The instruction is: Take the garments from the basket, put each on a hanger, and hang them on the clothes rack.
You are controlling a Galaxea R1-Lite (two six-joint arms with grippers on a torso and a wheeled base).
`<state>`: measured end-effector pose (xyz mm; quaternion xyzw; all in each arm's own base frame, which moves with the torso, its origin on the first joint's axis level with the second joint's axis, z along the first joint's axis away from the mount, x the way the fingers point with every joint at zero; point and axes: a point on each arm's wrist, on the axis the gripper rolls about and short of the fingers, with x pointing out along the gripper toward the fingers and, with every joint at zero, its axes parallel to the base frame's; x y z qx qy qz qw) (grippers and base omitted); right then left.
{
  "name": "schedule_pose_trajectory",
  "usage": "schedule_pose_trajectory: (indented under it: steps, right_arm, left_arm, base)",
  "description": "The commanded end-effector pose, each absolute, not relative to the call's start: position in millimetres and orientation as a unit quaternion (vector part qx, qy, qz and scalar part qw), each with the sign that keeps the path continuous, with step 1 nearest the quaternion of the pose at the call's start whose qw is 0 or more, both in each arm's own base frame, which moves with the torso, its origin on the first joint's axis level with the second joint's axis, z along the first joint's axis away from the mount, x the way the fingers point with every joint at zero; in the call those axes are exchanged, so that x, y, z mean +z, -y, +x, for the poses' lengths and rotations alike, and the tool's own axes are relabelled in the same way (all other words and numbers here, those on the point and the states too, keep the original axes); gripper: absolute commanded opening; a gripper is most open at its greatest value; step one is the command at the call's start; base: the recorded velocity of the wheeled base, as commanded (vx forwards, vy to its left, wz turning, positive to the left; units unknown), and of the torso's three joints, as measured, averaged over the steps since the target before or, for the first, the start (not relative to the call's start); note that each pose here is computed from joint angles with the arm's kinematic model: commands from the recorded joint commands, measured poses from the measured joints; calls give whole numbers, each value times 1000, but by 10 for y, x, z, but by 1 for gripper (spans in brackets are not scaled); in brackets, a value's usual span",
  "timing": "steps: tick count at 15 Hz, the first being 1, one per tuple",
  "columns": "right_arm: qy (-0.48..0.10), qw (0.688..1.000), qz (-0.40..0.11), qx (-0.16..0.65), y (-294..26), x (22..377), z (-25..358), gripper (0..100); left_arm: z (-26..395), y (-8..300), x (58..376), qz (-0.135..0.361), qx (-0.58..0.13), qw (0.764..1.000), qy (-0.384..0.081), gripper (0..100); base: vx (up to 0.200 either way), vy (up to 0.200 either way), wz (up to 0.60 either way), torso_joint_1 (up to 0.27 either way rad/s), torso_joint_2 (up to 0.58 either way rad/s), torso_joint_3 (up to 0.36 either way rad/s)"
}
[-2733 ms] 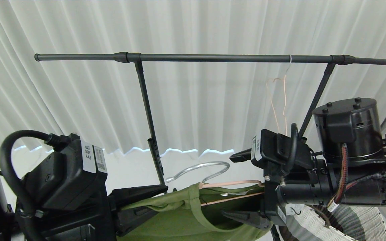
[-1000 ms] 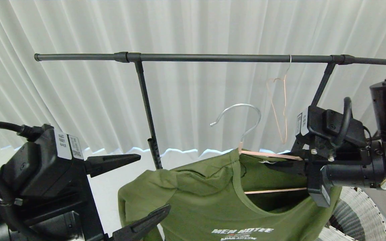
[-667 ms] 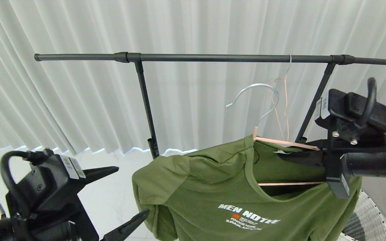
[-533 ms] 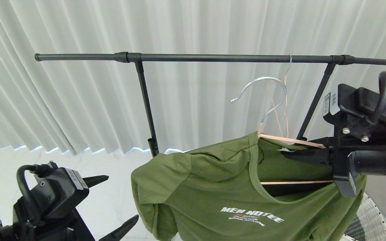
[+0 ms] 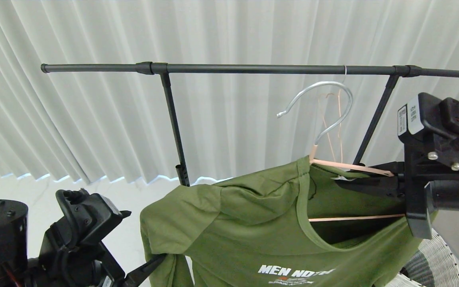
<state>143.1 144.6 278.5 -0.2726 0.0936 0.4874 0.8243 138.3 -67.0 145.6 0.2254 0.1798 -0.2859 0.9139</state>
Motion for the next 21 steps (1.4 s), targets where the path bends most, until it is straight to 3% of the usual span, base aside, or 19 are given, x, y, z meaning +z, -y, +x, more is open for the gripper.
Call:
schedule_pose_trajectory:
  steps: [1,8,13,14,17,21]
  right_arm:
    - [-93,824,-273,488,-1446,2782,1426,0]
    - [-114,835,-275,463,-1356,2752,1471,0]
    - [-116,836,-275,460,-1356,2748,1490,0]
    - [-116,837,-274,460,-1356,2753,1490,0]
    - [-129,849,-255,444,-1351,2767,1495,0]
    - [-197,897,-197,344,-1382,2739,1593,0]
  left_arm:
    - [1421,666,1421,223,-281,913,-192,0]
    - [1544,231,1420,200,-144,944,-219,0]
    - [1541,197,1419,206,-135,944,-217,0]
    - [1545,198,1425,209,-136,944,-215,100]
    - [1520,198,1444,207,-136,946,-207,100]
    - [1326,190,1478,206,-137,952,-179,100]
  base:
    - [0,0,0,0,0,0]
    - [0,0,0,0,0,0]
    - [0,0,0,0,0,0]
    - [0,0,0,0,0,0]
    - [0,0,0,0,0,0]
    - [0,0,0,0,0,0]
